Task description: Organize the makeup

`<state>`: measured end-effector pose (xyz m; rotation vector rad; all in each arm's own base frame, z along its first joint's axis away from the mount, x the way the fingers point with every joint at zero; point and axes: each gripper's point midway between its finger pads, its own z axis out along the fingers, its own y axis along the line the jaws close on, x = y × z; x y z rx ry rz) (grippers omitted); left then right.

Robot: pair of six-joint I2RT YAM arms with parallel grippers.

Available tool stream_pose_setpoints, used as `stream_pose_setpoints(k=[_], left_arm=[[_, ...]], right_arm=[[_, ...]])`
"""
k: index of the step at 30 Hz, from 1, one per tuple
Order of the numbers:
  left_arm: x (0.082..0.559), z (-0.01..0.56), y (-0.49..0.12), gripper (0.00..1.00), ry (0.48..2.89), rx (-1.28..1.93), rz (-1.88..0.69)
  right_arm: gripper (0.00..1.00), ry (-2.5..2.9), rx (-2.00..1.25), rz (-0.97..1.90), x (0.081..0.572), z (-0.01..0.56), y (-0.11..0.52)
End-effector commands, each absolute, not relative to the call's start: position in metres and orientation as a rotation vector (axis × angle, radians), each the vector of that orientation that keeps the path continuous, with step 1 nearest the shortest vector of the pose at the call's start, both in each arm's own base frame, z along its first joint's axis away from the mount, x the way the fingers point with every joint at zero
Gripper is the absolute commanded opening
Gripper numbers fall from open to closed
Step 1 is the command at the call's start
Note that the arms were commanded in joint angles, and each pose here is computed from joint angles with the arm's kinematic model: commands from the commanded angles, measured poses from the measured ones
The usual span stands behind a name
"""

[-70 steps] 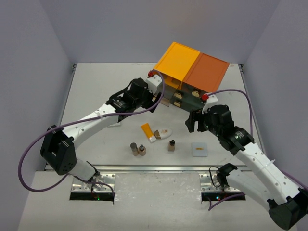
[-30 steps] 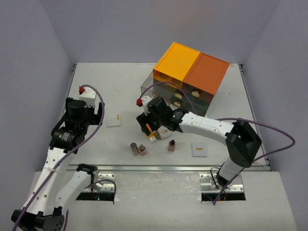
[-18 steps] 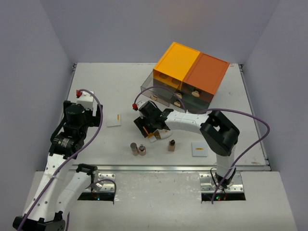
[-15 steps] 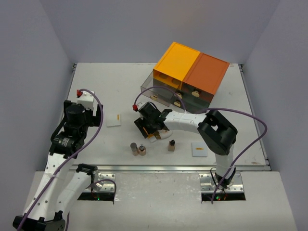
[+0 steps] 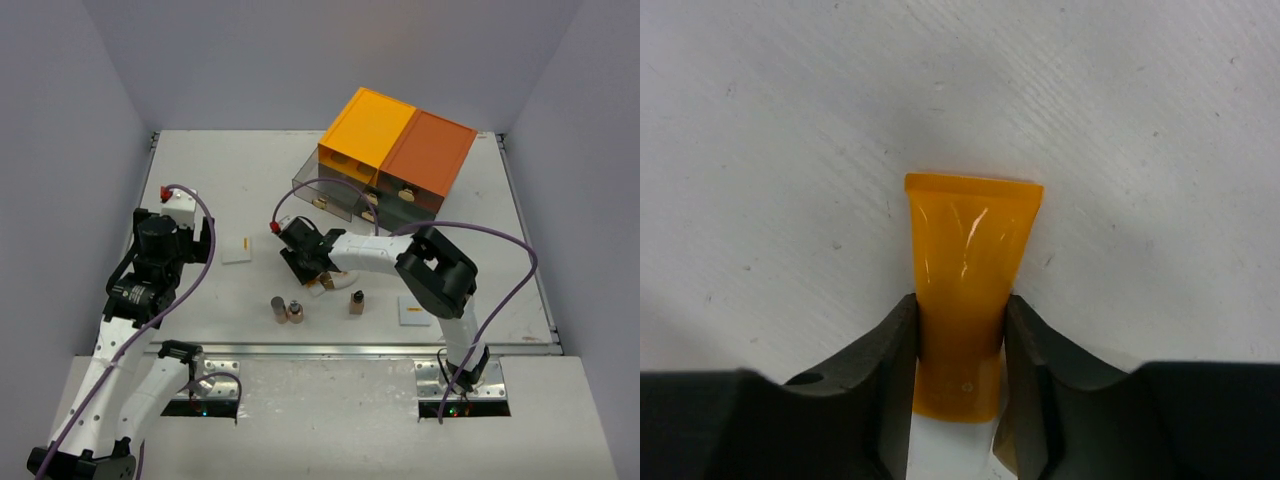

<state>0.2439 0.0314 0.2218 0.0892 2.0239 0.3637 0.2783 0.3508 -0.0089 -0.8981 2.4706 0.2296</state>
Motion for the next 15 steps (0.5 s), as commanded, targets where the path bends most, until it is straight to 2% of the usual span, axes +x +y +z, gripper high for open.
stream_pose_setpoints(k=[1, 8, 15], left_arm=[[0.249, 0.235, 0.032, 1.00, 1.963, 0.070, 0.354], [0.249, 0.236, 0.031, 1.00, 1.957, 0.073, 0.349], [0.250, 0.240, 0.032, 1.00, 1.946, 0.061, 0.351]], right_arm=[[0.29, 2.460, -0.875, 0.186, 0.283, -0.004, 0.351], [0.01, 2.294, -0.979, 0.237, 0.305, 0.039, 0.376], [0.00, 2.025, -1.025, 0.463, 0.309, 0.139, 0.411]])
